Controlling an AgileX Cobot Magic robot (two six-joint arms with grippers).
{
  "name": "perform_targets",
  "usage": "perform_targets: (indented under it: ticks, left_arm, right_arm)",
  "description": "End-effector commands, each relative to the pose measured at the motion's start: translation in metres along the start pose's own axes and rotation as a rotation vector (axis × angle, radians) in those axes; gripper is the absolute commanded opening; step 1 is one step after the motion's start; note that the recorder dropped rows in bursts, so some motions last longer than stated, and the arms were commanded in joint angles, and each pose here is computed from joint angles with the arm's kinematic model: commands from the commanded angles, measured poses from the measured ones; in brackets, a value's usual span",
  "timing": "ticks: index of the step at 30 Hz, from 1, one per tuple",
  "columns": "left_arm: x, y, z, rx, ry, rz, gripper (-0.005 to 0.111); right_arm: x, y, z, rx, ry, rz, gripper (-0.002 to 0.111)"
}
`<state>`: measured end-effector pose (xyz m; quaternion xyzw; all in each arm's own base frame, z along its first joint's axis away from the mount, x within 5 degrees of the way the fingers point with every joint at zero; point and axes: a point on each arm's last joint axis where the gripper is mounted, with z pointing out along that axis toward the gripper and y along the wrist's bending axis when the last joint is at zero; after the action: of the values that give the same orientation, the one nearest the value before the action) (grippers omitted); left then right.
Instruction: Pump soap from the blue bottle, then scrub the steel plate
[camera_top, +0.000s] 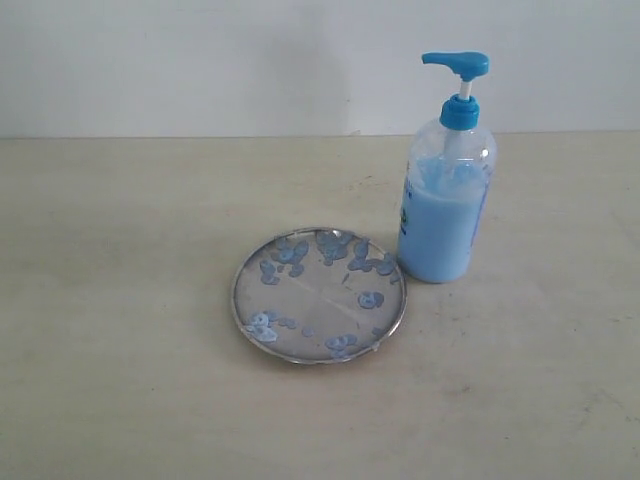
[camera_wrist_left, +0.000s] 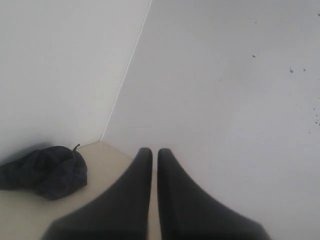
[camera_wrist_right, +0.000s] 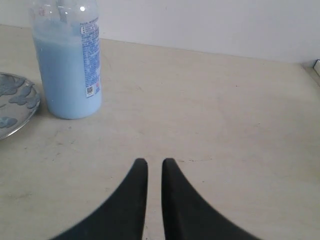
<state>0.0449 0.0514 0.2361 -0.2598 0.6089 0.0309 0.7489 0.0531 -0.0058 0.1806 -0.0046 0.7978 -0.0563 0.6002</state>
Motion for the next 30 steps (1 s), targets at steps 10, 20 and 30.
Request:
perform_targets:
  ticks: [10, 20, 30]
  left_arm:
    - [0.001, -0.004, 0.000, 0.049, -0.001, -0.018, 0.004]
    - [-0.090, -0.041, -0.004, 0.313, -0.454, -0.319, 0.004]
    - [-0.086, -0.252, 0.134, 0.775, 0.278, 0.492, 0.004]
  right_arm:
    - [0.000, 0.000, 0.000, 0.003, -0.001, 0.008, 0.001]
    - [0.000, 0.000, 0.000, 0.003, -0.001, 0.008, 0.001]
    - [0.000, 0.000, 0.000, 0.003, -0.001, 0.008, 0.001]
